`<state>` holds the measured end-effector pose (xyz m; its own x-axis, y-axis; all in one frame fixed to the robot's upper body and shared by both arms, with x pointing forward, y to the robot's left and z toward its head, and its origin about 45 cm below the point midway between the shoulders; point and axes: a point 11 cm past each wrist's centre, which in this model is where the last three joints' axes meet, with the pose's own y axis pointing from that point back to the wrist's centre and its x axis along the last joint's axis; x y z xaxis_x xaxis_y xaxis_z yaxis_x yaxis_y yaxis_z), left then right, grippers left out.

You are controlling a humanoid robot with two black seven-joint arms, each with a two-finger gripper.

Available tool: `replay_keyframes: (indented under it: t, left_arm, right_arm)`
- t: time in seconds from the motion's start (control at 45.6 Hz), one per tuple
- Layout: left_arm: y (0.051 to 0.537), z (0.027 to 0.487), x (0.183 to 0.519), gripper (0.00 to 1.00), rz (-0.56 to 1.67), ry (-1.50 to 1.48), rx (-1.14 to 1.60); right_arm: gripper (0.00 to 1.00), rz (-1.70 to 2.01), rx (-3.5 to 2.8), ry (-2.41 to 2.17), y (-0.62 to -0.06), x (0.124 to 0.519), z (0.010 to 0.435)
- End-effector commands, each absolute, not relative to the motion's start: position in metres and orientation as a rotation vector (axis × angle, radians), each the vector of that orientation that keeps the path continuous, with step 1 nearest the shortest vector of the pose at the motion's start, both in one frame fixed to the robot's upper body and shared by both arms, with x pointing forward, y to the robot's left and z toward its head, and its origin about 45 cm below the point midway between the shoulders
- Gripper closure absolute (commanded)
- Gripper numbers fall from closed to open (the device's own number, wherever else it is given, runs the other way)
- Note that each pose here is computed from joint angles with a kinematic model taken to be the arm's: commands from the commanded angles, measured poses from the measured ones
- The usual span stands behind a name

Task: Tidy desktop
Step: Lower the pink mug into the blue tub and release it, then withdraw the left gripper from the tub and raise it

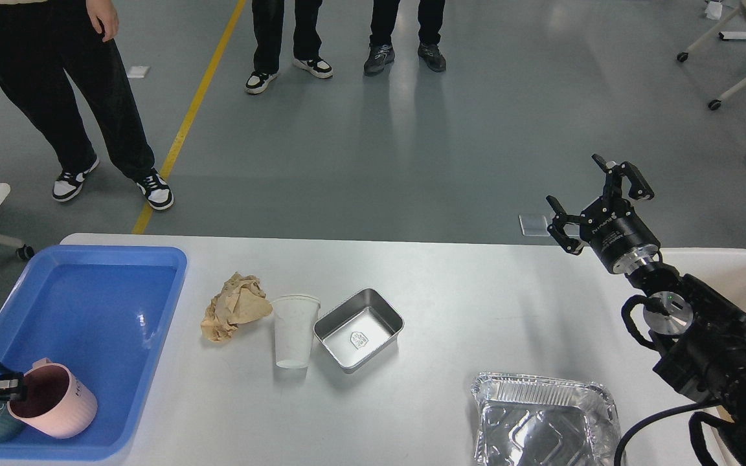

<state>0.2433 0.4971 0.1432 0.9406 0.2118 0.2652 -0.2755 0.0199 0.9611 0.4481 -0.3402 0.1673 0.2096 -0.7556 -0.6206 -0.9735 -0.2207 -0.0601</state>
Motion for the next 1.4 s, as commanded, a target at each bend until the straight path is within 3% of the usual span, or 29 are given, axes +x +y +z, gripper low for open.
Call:
replay_keyframes:
  t: [0.0, 0.11, 0.219, 0.351, 0.57, 0.724, 0.833, 1.053, 1.184, 1.382]
  left_arm:
    - [0.498, 0.137, 0.238, 0.75, 0.384, -0.048, 1.506]
    - [0.498, 0.136, 0.237, 0.65, 0.386, -0.048, 1.5]
    - [0.491, 0.143, 0.247, 0.28, 0.401, -0.067, 1.459]
    - [0.48, 0.161, 0.262, 0.05, 0.401, -0.081, 1.379]
    - [0.472, 0.246, 0.299, 0.04, 0.396, -0.042, 1.244]
    - [0.471, 0.325, 0.337, 0.04, 0.519, -0.234, 1.21]
    - [0.459, 0.413, 0.36, 0.04, 0.645, -0.429, 1.101]
    - [0.426, 0.528, 0.369, 0.04, 0.742, -0.692, 0.92]
    - [0.411, 0.535, 0.369, 0.04, 0.723, -0.669, 0.794]
    - [0.411, 0.475, 0.376, 0.04, 0.661, -0.52, 0.808]
  right_arm:
    - [0.0, 0.655, -2.049, 1.603, -0.342, 0.449, 0.168]
    - [0.0, 0.652, -2.047, 1.604, -0.342, 0.449, 0.169]
    - [0.0, 0.652, -2.048, 1.601, -0.341, 0.449, 0.17]
    - [0.0, 0.647, -2.049, 1.597, -0.341, 0.451, 0.172]
    - [0.0, 0.641, -2.052, 1.584, -0.337, 0.454, 0.176]
    - [0.0, 0.634, -2.054, 1.578, -0.336, 0.456, 0.18]
    - [0.0, 0.633, -2.056, 1.578, -0.336, 0.457, 0.18]
    - [0.0, 0.63, -2.057, 1.573, -0.335, 0.458, 0.182]
    - [0.0, 0.628, -2.058, 1.566, -0.333, 0.459, 0.184]
    - [0.0, 0.622, -2.059, 1.563, -0.332, 0.461, 0.187]
